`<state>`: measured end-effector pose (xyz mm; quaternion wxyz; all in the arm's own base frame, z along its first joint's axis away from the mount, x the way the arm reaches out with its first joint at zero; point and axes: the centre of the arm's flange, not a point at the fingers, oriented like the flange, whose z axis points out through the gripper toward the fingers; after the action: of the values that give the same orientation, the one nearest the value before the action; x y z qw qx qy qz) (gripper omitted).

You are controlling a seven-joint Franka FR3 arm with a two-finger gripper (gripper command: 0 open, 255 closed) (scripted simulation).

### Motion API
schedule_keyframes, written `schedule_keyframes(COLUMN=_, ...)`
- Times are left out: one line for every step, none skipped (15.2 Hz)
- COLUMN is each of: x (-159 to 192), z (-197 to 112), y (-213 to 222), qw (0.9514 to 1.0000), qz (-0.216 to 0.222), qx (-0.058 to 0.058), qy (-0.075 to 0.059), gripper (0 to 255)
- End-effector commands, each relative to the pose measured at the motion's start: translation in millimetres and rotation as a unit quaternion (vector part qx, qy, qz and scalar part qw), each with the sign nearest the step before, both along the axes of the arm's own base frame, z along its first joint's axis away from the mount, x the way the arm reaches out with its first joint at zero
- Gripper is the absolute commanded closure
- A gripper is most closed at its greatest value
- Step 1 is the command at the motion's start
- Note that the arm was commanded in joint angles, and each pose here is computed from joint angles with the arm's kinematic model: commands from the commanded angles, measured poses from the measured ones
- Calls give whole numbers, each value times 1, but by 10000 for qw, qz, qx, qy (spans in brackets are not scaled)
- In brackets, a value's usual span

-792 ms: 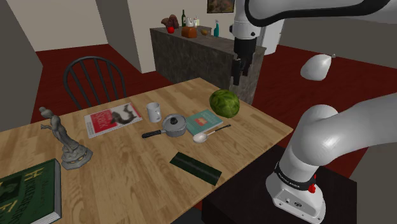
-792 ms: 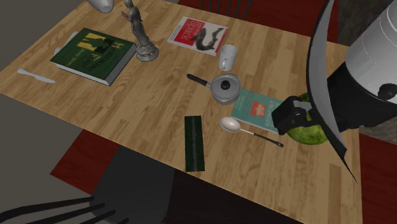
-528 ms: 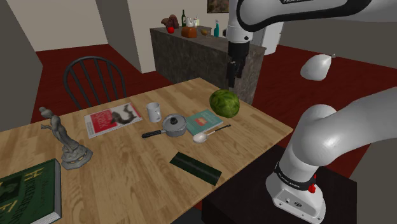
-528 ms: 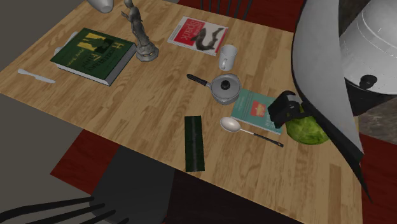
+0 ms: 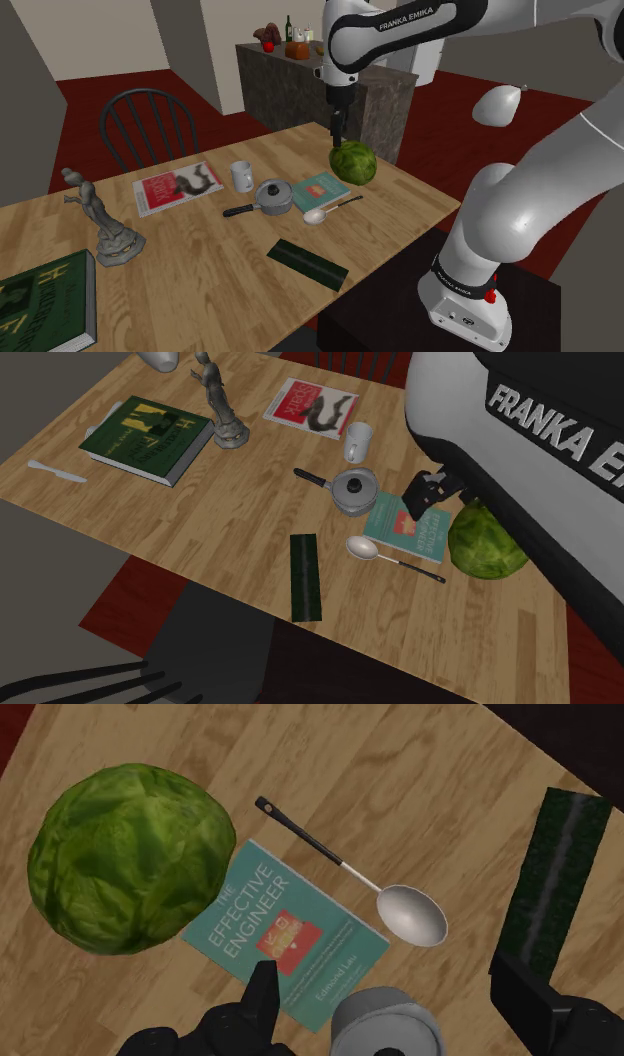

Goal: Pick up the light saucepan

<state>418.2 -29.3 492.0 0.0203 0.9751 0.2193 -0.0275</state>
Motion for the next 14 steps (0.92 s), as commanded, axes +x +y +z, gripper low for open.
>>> schedule_keyframes(x=23, z=-16, y=6, qw=9994, qz=349, qx=36, qy=41, gripper=0)
schedule_keyframes(x=34, z=-24, y=9, qw=9986, qz=515, qx=54, qy=63, gripper=0)
schedule_keyframes(x=44, z=-31, y=13, qw=9976, qz=681, qx=72, qy=86, gripper=0)
schedule_keyframes(x=54, z=-39, y=17, qw=9963, qz=847, qx=91, qy=109, gripper=0)
schedule_keyframes(x=65, z=-46, y=22, qw=9947, qz=1013, qx=109, qy=131, gripper=0)
schedule_keyframes(x=75, z=-54, y=27, qw=9928, qz=1178, qx=127, qy=153, gripper=0)
schedule_keyframes(x=84, z=-61, y=32, qw=9907, qz=1343, qx=145, qy=176, gripper=0)
schedule_keyframes(x=94, z=-69, y=38, qw=9882, qz=1508, qx=163, qy=198, gripper=0)
schedule_keyframes(x=103, z=-77, y=44, qw=9855, qz=1672, qx=181, qy=220, gripper=0)
schedule_keyframes(x=112, z=-85, y=50, qw=9825, qz=1836, qx=199, qy=243, gripper=0)
schedule_keyframes(x=121, z=-92, y=56, qw=9792, qz=1999, qx=217, qy=265, gripper=0)
schedule_keyframes(x=130, z=-100, y=63, qw=9757, qz=2162, qx=235, qy=287, gripper=0)
schedule_keyframes(x=138, z=-108, y=71, qw=9718, qz=2324, qx=253, qy=309, gripper=0)
schedule_keyframes(x=146, z=-116, y=78, qw=9677, qz=2485, qx=271, qy=331, gripper=0)
